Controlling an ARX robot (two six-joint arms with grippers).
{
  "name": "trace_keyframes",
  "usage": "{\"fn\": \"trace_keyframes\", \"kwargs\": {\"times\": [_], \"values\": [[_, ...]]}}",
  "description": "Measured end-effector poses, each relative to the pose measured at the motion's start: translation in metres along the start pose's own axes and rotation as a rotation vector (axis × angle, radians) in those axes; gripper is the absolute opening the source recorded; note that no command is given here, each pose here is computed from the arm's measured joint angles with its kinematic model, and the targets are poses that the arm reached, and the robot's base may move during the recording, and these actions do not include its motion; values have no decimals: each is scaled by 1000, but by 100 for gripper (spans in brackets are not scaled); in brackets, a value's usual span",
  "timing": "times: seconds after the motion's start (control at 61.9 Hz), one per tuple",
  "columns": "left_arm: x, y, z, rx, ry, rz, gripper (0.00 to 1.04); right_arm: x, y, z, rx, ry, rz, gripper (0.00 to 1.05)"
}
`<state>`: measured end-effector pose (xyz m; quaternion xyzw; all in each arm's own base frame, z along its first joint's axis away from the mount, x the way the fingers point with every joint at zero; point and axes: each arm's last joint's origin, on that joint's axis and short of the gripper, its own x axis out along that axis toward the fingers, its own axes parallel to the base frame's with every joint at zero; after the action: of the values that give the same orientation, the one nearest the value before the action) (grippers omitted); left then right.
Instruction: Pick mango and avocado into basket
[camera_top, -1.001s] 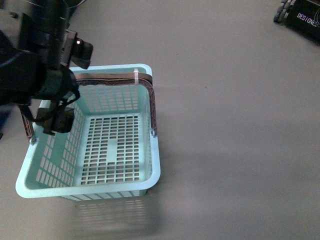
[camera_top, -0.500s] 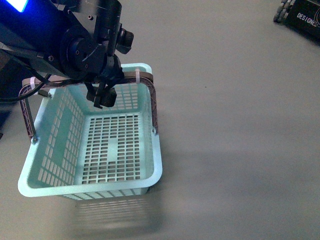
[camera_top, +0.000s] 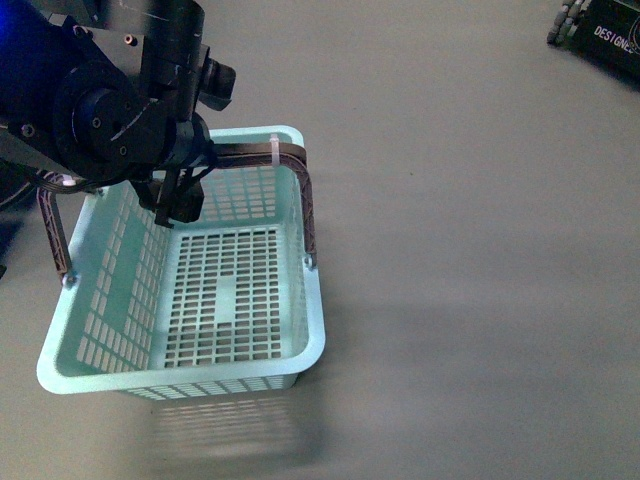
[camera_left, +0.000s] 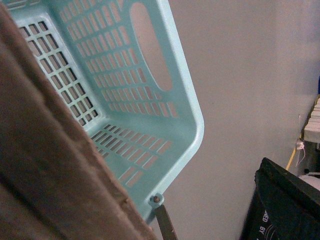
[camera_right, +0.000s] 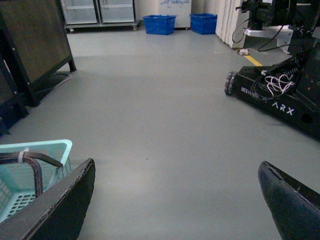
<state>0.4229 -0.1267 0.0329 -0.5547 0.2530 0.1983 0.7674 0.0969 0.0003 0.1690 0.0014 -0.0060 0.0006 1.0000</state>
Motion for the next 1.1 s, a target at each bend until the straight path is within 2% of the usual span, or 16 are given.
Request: {"fn": "trace_keyframes", "kwargs": {"times": [0.161,0.452,0.533,0.646,0.856,0.985,1.098], "values": [[0,3,2,5,-13,17,83,0,0,0,0,0,0,96],[1,12,5,-3,-26,57,35,0,0,0,0,0,0,96],[3,11,6,-60,-32,74,26,0,0,0,0,0,0,96],[6,9,10,-102,-43,76,21,0,0,0,0,0,0,96],[-2,13,13,-148,-47,69,19,0,0,0,0,0,0,96],[-33,23,17,-145,-61,81,18,0,0,0,0,0,0,96],[-66,19,26,-164,-90,55,18,0,0,0,0,0,0,96]]}}
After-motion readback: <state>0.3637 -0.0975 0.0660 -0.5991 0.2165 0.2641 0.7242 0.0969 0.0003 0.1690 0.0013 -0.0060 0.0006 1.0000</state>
